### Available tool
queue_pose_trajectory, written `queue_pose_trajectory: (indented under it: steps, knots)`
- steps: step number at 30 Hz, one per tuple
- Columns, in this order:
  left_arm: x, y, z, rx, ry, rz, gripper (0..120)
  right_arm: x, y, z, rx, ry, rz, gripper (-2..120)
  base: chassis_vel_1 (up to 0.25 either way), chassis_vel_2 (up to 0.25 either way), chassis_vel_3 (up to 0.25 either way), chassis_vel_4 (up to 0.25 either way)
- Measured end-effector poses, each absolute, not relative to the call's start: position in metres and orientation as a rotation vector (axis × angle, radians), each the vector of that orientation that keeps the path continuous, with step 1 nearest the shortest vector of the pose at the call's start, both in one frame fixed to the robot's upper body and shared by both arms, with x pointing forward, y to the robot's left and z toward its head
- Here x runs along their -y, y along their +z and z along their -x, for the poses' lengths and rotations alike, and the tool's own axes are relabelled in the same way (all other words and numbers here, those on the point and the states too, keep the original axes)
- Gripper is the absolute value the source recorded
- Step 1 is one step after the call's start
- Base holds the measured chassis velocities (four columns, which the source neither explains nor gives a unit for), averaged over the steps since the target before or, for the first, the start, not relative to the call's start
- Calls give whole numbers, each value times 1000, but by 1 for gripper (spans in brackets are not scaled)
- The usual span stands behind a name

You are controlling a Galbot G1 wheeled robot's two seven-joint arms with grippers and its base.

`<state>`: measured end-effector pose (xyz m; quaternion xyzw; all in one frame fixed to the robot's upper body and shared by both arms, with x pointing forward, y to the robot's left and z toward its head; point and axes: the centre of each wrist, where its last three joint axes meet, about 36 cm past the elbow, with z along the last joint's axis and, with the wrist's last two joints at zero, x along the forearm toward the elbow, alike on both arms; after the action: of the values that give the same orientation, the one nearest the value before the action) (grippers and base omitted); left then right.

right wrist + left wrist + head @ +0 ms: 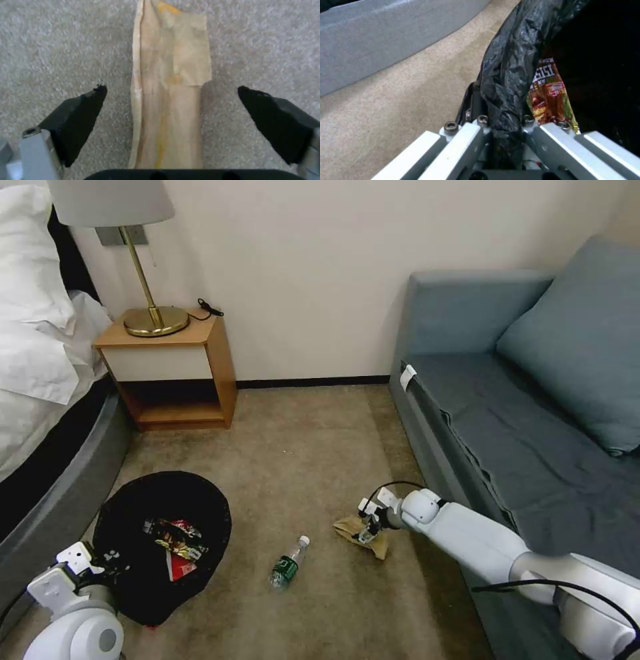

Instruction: Pick up the trash bin, then pick up the garbage on the floor and place it into the trash bin.

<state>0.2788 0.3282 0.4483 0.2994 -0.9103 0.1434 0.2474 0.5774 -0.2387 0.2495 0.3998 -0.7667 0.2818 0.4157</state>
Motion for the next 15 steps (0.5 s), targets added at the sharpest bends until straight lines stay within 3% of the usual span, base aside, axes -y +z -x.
queue_pose_trajectory:
  steps: [8,10,12,15]
  knots:
    - [-329,448,-280,2486,383,-818,1,247,236,-570,1937,705,-1017,69,0,0,0,0]
    - [-329,448,-280,2486,382,-818,1,248,235,-569,1936,704,-1019,67,0,0,0,0]
    - [-329,448,-280,2486,378,-818,1,250,232,-567,1936,705,-1028,53,0,0,0,0]
    - [-329,447,-281,2486,375,-818,1,250,232,-566,1942,706,-1035,45,0,0,0,0]
